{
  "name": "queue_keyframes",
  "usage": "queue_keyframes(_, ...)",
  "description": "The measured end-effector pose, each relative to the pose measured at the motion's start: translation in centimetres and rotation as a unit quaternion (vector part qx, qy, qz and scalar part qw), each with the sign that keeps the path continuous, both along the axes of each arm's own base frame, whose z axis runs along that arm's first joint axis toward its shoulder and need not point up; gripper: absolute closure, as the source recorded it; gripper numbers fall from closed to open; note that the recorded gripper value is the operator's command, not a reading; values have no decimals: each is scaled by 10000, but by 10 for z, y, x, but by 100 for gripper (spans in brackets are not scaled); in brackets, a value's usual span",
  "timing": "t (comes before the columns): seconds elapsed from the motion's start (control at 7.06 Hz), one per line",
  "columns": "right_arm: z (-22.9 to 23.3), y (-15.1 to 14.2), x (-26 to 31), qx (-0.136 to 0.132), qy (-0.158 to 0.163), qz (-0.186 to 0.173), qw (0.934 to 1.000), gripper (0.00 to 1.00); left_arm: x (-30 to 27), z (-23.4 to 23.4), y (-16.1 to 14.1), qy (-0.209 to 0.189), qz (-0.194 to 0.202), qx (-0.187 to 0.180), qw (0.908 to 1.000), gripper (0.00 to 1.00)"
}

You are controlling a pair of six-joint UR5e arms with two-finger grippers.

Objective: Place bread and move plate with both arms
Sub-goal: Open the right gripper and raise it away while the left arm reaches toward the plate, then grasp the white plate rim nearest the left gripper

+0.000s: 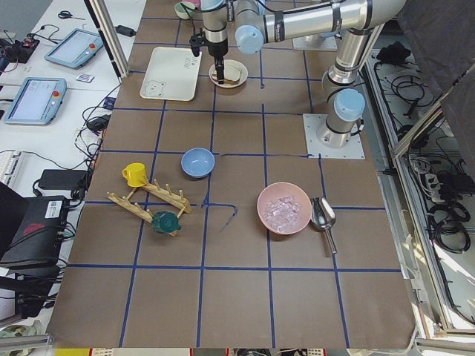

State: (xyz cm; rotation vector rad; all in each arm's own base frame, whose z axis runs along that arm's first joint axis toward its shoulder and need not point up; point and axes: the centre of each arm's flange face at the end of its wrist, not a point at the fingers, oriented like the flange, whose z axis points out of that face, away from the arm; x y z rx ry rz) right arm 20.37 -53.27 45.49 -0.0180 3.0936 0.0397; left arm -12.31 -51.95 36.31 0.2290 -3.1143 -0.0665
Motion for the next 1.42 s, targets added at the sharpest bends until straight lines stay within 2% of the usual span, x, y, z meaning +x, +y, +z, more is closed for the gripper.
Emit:
queue_keyframes(0.14, 18, 4, -3, 74, 69, 24, 9999, 0, -19, -23, -3, 20, -67, -192, 9998, 6)
queue_keyframes(0.28, 25, 6, -7, 81, 254, 81, 9996, 0, -41, -42, -5, 73, -239, -370, 9990, 22)
queue_keyframes(0.42, 28, 7, -12, 66, 469, 169, 9987, 0, -63, -62, -8, 240, -404, -413, 9980, 25)
queue_keyframes(0.57, 31, 10, -12, 48, 517, 219, 9984, 0, -77, -83, -12, 429, -491, -330, 9973, 25)
queue_keyframes(0.71, 34, 14, -8, 31, 438, 270, 9987, 0, -87, -102, -15, 528, -568, -248, 9967, 25)
queue_keyframes(0.99, 31, 14, -7, 70, 270, 431, 9987, 0, -109, -135, -18, 579, -755, -180, 9953, 33)
queue_keyframes(1.42, 28, 14, -14, 98, 301, 438, 9985, 0, -124, -165, -16, 595, -981, -25, 9934, 38)
